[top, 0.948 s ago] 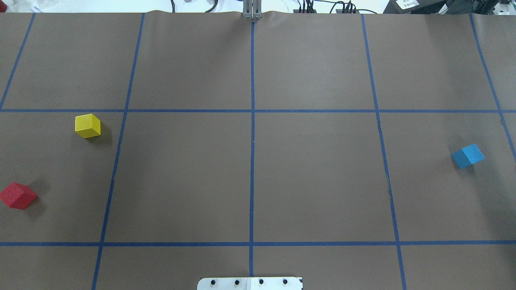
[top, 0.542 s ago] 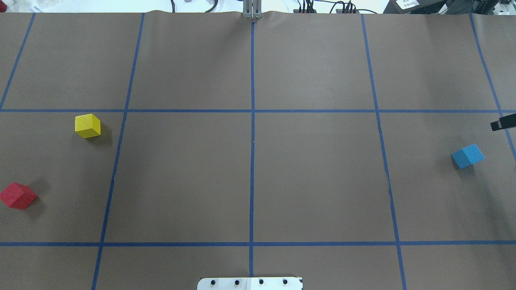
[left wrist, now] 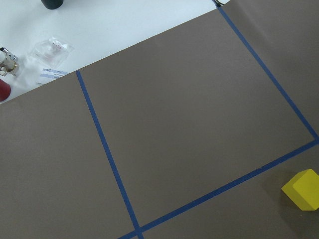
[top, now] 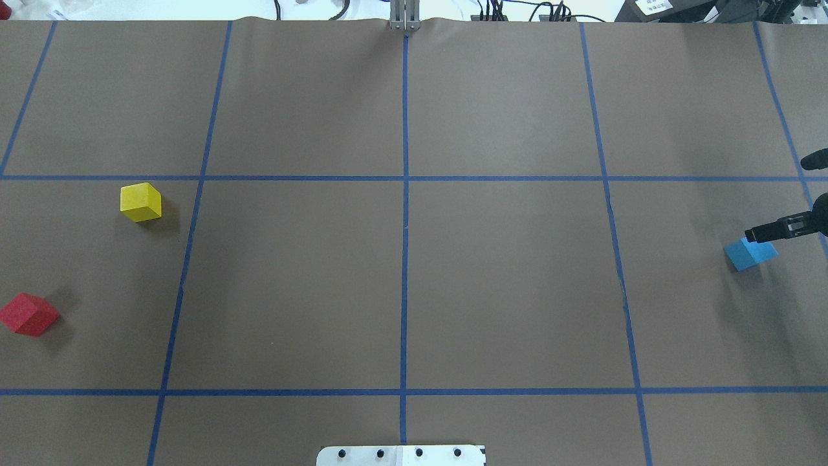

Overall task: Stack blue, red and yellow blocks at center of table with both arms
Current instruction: 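Lower the right gripper onto the blue cube and close on it, then carry the blue cube with the right gripper to the table center, then release the blue cube and raise the right gripper away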

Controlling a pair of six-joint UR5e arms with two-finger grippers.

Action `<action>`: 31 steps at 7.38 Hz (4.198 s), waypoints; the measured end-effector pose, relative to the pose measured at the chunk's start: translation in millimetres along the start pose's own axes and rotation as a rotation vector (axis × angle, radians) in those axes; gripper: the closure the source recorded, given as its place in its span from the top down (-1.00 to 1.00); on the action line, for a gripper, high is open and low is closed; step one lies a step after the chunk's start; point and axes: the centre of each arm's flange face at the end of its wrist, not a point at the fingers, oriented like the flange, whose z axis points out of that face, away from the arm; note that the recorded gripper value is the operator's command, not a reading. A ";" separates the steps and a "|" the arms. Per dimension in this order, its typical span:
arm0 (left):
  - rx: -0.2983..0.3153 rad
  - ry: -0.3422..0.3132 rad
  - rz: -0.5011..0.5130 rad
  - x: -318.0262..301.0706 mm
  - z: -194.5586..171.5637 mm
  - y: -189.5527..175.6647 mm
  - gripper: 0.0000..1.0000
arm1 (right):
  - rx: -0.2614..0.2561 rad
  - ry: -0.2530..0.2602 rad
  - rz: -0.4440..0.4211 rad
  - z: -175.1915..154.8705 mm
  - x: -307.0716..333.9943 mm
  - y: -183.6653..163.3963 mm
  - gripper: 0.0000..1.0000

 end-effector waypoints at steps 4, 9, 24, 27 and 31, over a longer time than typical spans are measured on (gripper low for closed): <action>0.005 0.000 -0.001 0.0 0.0 1.1 1.00 | -0.036 0.004 -0.011 23.3 -6.8 12.0 -0.06; 0.004 0.000 -0.002 -0.4 0.5 2.0 0.99 | -0.042 0.002 -0.044 28.3 -22.0 11.2 -1.00; -0.004 0.001 -0.014 -5.0 4.1 5.1 1.00 | -0.016 0.047 0.232 67.4 -621.7 -181.3 0.98; -0.004 0.001 -0.013 -4.5 3.7 5.5 1.00 | -0.002 0.052 0.225 68.6 -624.2 -177.4 1.00; 0.005 0.001 -0.027 -1.2 0.5 2.2 1.00 | 0.037 -0.027 0.267 1.3 -590.4 -231.0 1.00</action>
